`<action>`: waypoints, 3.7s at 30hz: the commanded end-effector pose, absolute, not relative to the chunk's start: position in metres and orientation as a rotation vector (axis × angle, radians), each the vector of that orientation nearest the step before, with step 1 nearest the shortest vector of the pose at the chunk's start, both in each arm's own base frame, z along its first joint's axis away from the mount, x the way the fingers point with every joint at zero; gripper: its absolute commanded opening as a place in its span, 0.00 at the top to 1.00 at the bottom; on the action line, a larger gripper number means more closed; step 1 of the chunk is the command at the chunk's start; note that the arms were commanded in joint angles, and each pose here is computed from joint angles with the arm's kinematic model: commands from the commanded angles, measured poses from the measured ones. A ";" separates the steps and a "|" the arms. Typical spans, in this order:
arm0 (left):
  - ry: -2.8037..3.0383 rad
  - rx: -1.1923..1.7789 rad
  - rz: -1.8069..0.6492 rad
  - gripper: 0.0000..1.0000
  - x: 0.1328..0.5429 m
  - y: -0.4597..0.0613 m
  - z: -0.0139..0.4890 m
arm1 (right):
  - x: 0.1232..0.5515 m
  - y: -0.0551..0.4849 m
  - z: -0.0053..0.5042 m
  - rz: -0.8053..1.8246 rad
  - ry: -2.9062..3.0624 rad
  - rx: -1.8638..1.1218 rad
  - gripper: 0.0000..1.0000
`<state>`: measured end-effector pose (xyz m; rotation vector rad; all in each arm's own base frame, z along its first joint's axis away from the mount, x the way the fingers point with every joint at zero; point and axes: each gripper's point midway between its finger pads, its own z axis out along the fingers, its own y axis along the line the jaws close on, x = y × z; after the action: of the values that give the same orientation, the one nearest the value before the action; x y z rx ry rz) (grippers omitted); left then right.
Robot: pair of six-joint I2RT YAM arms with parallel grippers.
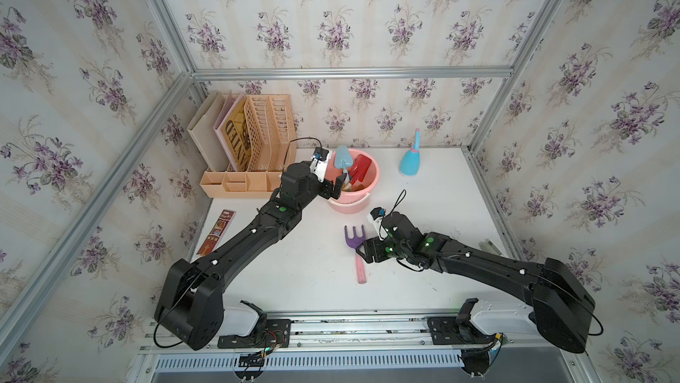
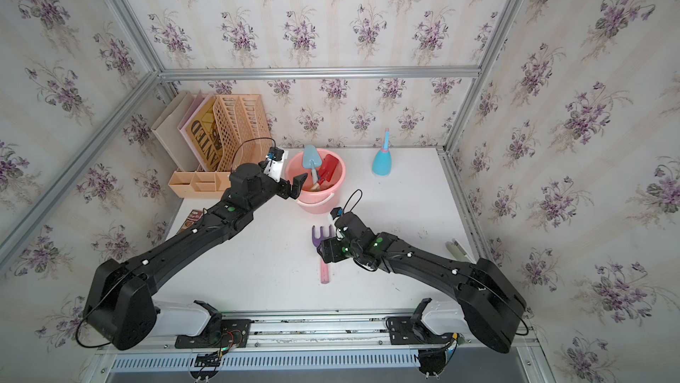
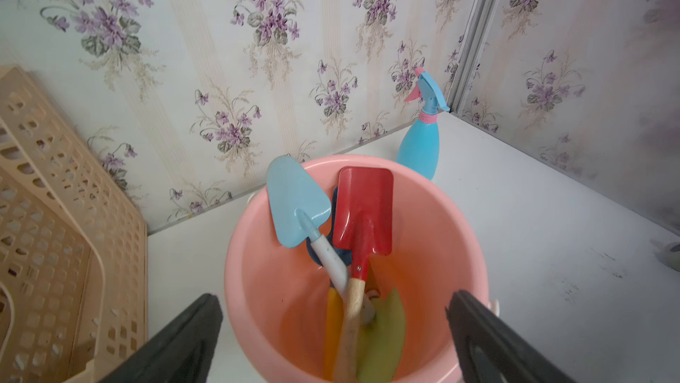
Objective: Organize the gardening tools
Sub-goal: Pick up the gardening tool from the center of the board, then place the gardening tool in the container.
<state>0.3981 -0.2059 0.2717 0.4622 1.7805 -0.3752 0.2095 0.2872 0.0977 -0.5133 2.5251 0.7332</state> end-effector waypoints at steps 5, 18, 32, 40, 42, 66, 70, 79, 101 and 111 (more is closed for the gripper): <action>1.807 0.414 -0.521 0.01 0.371 -0.196 0.263 | 0.212 0.289 0.068 0.574 2.623 -0.453 0.26; 1.836 0.374 -0.580 0.01 0.362 -0.183 0.247 | 0.206 0.306 0.034 0.382 2.729 -0.460 0.47; 1.835 0.351 -0.686 0.01 0.350 -0.174 0.240 | 0.213 0.309 0.014 0.302 2.747 -0.476 0.59; 1.867 0.387 -0.745 0.01 0.340 -0.177 0.235 | 0.213 0.310 0.012 0.301 2.751 -0.481 0.85; 1.876 0.392 -0.745 0.01 0.338 -0.177 0.234 | 0.213 0.309 0.012 0.300 2.748 -0.477 0.93; 1.990 0.396 -0.710 0.01 0.325 -0.170 0.206 | 0.262 0.268 0.211 0.476 2.121 -0.234 1.00; 2.008 0.401 -0.726 0.01 0.325 -0.172 0.201 | 0.280 0.261 0.251 0.482 1.999 -0.195 1.00; 2.002 0.403 -0.754 0.01 0.325 -0.176 0.200 | 0.328 0.274 0.297 0.485 1.759 -0.181 1.00; 2.025 0.406 -0.778 0.01 0.324 -0.179 0.189 | 0.430 0.341 0.310 0.495 1.444 -0.186 1.00; 2.035 0.404 -0.775 0.01 0.323 -0.178 0.186 | 0.466 0.372 0.274 0.502 1.493 -0.217 1.00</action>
<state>0.3217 -0.1773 0.1810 0.3986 2.0586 -0.7702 0.4621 0.3684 0.2714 -0.2221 1.5116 0.4739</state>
